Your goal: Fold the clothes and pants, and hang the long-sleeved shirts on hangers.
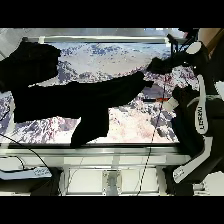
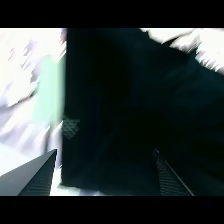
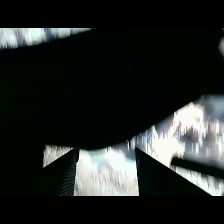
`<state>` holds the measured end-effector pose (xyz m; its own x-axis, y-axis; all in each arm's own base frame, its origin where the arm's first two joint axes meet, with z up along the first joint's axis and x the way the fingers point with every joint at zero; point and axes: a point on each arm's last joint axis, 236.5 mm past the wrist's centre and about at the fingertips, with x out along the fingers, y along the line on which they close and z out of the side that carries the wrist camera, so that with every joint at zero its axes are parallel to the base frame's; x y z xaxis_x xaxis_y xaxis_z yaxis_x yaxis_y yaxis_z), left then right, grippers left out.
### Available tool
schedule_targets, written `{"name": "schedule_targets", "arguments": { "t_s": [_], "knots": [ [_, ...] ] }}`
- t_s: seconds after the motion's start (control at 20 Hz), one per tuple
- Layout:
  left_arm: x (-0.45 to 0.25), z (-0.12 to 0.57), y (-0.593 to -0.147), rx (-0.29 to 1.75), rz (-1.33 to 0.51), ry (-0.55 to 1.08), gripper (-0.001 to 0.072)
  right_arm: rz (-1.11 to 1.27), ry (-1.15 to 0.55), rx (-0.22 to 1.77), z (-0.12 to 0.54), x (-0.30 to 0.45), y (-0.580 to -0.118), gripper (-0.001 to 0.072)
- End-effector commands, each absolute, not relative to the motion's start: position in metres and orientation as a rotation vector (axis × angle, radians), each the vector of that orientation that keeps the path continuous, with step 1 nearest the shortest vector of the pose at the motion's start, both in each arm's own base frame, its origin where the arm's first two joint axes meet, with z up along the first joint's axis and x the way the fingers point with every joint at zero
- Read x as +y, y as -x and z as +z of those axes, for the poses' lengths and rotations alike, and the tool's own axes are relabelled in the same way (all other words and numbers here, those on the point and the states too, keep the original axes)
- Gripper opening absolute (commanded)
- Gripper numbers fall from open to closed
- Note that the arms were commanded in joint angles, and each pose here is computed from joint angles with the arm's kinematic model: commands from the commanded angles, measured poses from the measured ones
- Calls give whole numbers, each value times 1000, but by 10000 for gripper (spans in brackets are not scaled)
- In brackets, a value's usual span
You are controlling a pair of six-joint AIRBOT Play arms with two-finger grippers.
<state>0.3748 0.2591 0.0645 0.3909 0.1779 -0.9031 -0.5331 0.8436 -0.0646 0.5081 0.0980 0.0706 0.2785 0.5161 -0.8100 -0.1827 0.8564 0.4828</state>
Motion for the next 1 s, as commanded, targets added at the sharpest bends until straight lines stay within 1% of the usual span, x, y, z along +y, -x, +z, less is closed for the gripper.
{"name": "schedule_targets", "arguments": {
  "t_s": [0.0, 0.05, 0.1, 0.15, 0.2, 0.3, 0.4, 0.55, 0.7, 0.85, 0.95],
  "knots": [
    [253, 21, -293, 1248, 490, 428, 694, 568, -262, 1475, 52, 106, -415, 384],
    [247, -1, -277, 1281, 475, 448, 694, 592, -300, 1502, 40, 122, -399, 394],
    [243, -18, -273, 1275, 458, 467, 694, 632, -358, 1523, 28, 146, -382, 395],
    [241, -29, -278, 1233, 455, 496, 693, 683, -402, 1538, 15, 170, -367, 449],
    [243, -36, -286, 1186, 450, 500, 693, 734, -431, 1561, 1, 195, -351, 574],
    [250, -37, -306, 1112, 419, 465, 693, 761, -443, 1576, -29, 232, -332, 577],
    [255, -40, -316, 1081, 390, 415, 693, 763, -432, 1546, -49, 262, -328, 576],
    [252, -57, -315, 1132, 323, 359, 692, 807, -402, 1596, -71, 296, -306, 576],
    [241, -73, -315, 1187, 228, 303, 692, 842, -410, 1662, -86, 320, -284, 575],
    [229, -83, -322, 1210, 169, 271, 692, 886, -398, 1667, -89, 340, -271, 555],
    [219, -92, -326, 1232, 140, 270, 692, 900, -382, 1672, -93, 351, -262, 555]
  ]
}}
